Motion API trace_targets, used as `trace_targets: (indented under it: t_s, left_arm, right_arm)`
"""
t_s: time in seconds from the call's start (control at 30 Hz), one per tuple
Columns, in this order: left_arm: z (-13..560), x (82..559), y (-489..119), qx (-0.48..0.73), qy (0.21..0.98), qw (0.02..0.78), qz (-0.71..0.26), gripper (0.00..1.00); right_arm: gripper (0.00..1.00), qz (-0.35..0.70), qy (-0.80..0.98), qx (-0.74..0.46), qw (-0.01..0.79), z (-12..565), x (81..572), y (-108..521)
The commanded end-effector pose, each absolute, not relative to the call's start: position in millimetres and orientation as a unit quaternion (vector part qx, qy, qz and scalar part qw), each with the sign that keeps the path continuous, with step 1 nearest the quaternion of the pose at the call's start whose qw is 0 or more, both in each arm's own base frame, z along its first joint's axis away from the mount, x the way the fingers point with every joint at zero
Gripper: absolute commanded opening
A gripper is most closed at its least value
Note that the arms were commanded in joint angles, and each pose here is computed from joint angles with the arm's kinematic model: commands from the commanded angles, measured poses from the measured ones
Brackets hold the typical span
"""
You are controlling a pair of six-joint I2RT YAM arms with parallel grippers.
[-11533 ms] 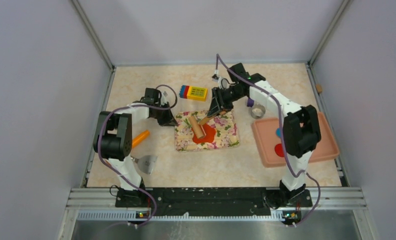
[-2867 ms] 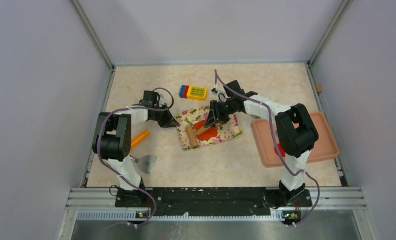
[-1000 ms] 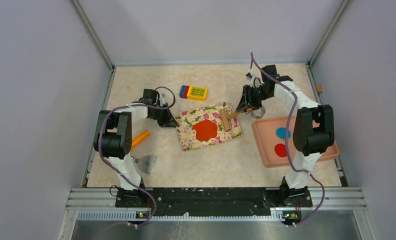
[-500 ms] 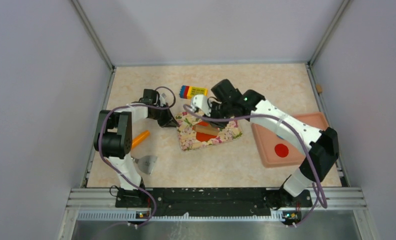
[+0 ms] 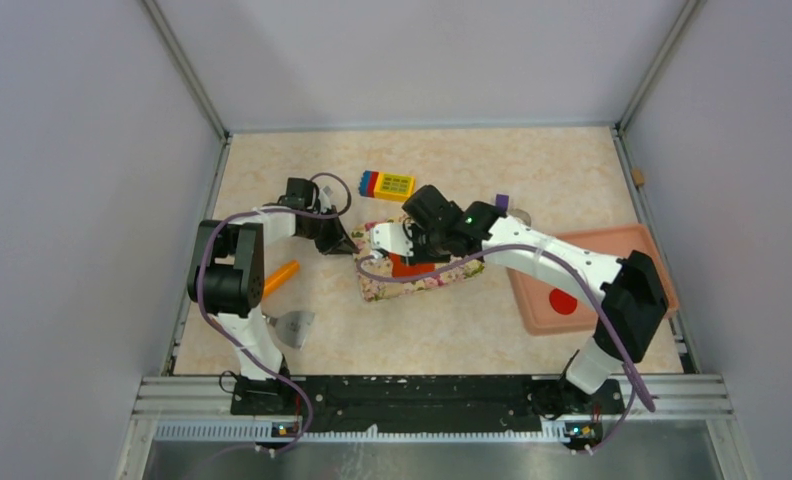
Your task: Roll out the dumpling wrappers from the dough
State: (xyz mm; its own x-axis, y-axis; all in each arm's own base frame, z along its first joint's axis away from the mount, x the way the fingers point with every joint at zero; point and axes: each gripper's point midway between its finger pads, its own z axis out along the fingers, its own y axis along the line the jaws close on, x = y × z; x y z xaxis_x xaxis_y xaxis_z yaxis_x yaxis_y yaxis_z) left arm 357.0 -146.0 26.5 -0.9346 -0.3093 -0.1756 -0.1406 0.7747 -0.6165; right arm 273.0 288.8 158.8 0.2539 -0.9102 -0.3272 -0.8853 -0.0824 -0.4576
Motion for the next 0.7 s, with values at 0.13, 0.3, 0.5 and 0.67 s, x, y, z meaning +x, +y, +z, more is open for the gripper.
trace_targets:
  t_s: [0.13,0.3,0.5,0.67]
  left_arm:
    - [22,365,-146,-0.102,0.933,0.149,-0.311,0.0]
    - [19,363,-146,-0.092,0.936,0.142,-0.309,0.0]
    - [17,361,-145,-0.076,0.94,0.136,-0.304,0.0]
    - [14,359,-144,-0.076,0.941,0.131,-0.302,0.0]
  right_arm:
    - [0.0,0.178,0.84,-0.446,0.251,198,332,291]
    - [0.0,0.376,0.882,-0.249,0.14,187,339,279]
    - [0.0,0.442,0.885,-0.143,0.046,157,333,276]
    - [0.0,0.419,0.901,-0.111,0.02,131,333,270]
